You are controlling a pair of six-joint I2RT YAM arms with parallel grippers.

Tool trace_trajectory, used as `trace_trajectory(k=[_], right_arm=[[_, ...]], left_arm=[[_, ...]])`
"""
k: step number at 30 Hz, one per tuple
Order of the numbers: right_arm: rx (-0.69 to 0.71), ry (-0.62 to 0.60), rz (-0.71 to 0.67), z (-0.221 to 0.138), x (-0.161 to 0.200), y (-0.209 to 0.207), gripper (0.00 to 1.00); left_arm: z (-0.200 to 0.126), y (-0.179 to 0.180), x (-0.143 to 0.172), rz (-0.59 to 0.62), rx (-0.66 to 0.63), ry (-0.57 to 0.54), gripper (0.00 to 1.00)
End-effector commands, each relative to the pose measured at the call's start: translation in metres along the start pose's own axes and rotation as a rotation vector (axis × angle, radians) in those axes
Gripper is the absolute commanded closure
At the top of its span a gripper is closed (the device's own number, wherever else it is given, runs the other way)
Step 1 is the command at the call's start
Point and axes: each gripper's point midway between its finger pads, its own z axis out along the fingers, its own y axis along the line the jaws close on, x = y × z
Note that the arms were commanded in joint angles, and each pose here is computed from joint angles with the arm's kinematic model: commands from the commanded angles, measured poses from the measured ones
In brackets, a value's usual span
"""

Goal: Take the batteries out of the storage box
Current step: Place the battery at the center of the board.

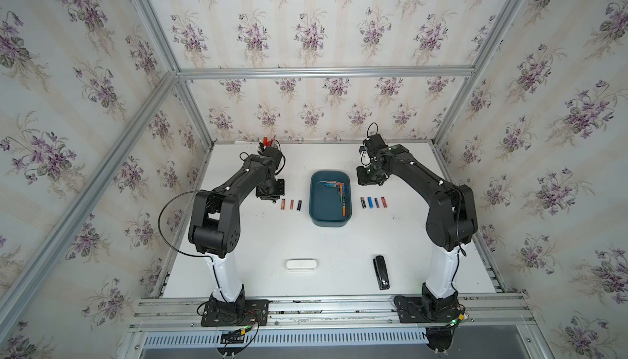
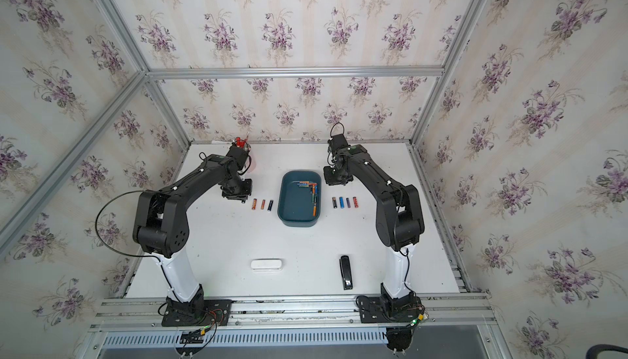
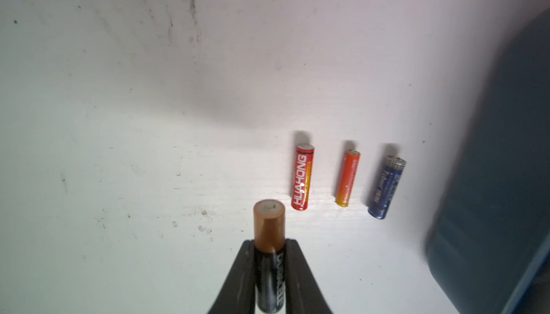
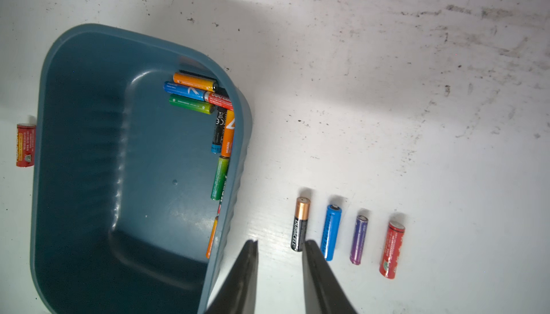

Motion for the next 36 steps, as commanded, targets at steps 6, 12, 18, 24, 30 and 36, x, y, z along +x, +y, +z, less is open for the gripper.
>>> trace_trajectory(k=[6,12,18,24,30,36], right_arm=[[0.03,0.018,0.001,-0.001,0.001,-0.002,0.69],[0.038,0.023,0.0,-0.001,0.001,-0.003,0.69],[0.045,0.028,-0.004,-0.001,0.002,-0.004,0.69],[0.047,0.028,-0.004,-0.002,0.001,-0.004,0.69],[0.049,0.03,-0.008,-0.002,0.001,-0.005,0.69],[0.048,0.027,-0.009,-0.004,-0.001,-0.004,0.69]], left_arm=[[0.026,-0.001,-0.003,0.041,0.025,0.013,0.78],[0.038,0.0,-0.002,0.04,0.021,0.032,0.78],[0.045,0.0,-0.002,0.038,0.02,0.044,0.78],[0.052,0.001,0.001,0.038,0.019,0.057,0.78],[0.057,0.002,0.003,0.039,0.014,0.066,0.74],[0.055,0.002,0.003,0.036,0.014,0.061,0.72]])
